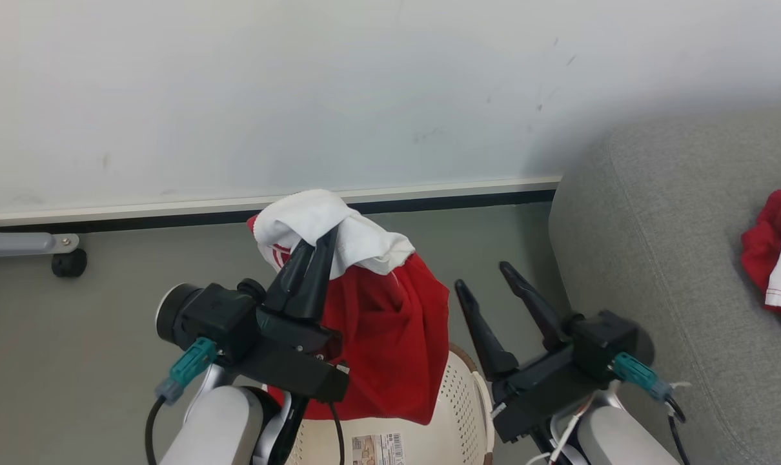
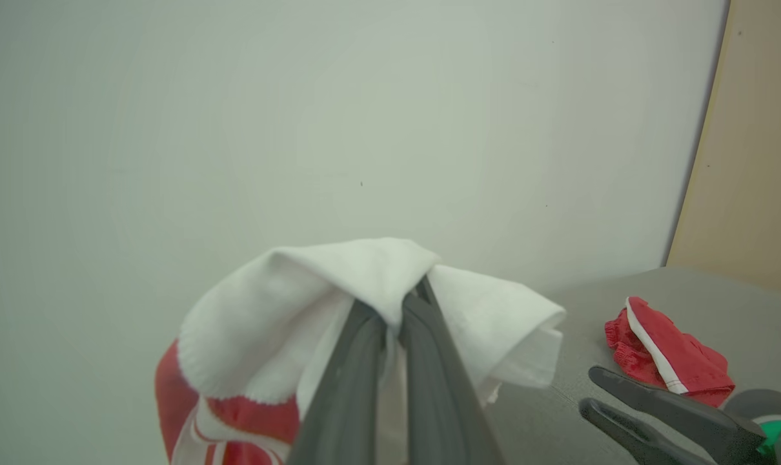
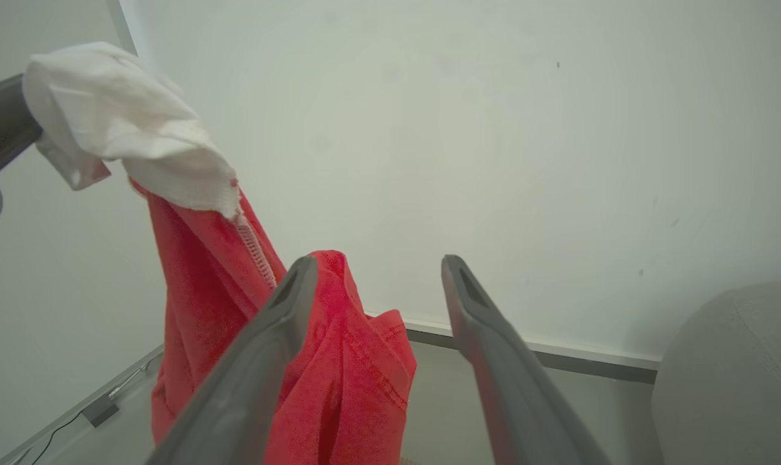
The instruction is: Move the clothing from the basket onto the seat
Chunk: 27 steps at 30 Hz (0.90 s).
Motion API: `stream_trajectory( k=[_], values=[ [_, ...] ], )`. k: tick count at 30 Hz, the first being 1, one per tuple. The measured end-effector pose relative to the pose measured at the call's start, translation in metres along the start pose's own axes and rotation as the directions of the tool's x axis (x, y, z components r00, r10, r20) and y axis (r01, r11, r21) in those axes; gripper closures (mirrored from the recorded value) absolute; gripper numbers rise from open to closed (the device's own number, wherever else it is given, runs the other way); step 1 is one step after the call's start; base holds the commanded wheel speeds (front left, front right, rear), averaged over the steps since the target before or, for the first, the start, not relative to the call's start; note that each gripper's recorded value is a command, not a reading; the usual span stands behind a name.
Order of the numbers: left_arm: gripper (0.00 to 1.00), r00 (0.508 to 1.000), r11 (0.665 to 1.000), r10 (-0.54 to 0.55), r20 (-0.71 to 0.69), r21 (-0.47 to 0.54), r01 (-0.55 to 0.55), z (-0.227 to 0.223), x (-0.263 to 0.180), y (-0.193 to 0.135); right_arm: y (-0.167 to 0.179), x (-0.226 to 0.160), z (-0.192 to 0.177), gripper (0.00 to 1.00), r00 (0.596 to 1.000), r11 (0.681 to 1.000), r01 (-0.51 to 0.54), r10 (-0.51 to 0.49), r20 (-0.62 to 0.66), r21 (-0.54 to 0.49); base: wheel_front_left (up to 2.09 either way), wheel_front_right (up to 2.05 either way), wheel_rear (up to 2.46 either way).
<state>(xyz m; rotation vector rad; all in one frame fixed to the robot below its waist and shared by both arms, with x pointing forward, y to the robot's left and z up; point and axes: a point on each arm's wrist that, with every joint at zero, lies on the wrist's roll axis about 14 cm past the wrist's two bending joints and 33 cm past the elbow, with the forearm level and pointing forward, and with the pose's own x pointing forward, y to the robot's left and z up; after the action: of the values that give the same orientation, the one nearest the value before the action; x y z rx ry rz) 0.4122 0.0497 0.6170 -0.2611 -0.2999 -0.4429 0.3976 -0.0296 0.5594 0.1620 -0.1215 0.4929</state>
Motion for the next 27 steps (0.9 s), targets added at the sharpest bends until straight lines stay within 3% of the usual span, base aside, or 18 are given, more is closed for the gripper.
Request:
stream_trajectory(
  k=[10, 20, 21, 22, 23, 27],
  values=[
    [1.00, 0.999, 1.000, -0.031, -0.039, -0.005, 0.031, -0.006, -0.001, -0.011, 0.042, 0.022, -0.010, 0.00, 0.982, 0.984, -0.179, 0.178, -0.059, -0.019, 0.00, 0.00, 0.00],
    [1.00, 0.997, 0.999, -0.038, -0.060, -0.011, 0.037, -0.010, -0.002, -0.013, 0.057, 0.036, -0.034, 0.00, 0.953, 0.964, -0.264, 0.255, -0.162, -0.034, 0.00, 0.00, 0.00],
    [1.00, 0.997, 0.999, -0.039, -0.061, -0.012, 0.038, -0.011, -0.002, -0.013, 0.058, 0.036, -0.037, 0.31, 0.950, 0.962, -0.270, 0.260, -0.170, -0.033, 0.00, 0.00, 0.00],
    [1.00, 0.997, 0.999, -0.040, -0.062, -0.012, 0.040, -0.011, -0.002, -0.013, 0.059, 0.037, -0.038, 0.83, 0.948, 0.961, -0.274, 0.264, -0.177, -0.030, 0.00, 0.00, 0.00],
    [1.00, 0.997, 0.999, -0.042, -0.064, -0.013, 0.041, -0.011, -0.002, -0.014, 0.061, 0.037, -0.040, 1.00, 0.944, 0.959, -0.283, 0.273, -0.183, -0.027, 0.00, 0.00, 0.00],
    [1.00, 0.996, 0.999, -0.047, -0.070, -0.014, 0.046, -0.012, -0.002, -0.015, 0.075, 0.039, -0.039, 1.00, 0.930, 0.946, -0.324, 0.317, -0.184, -0.005, 0.00, 0.00, 0.00]
  ],
)
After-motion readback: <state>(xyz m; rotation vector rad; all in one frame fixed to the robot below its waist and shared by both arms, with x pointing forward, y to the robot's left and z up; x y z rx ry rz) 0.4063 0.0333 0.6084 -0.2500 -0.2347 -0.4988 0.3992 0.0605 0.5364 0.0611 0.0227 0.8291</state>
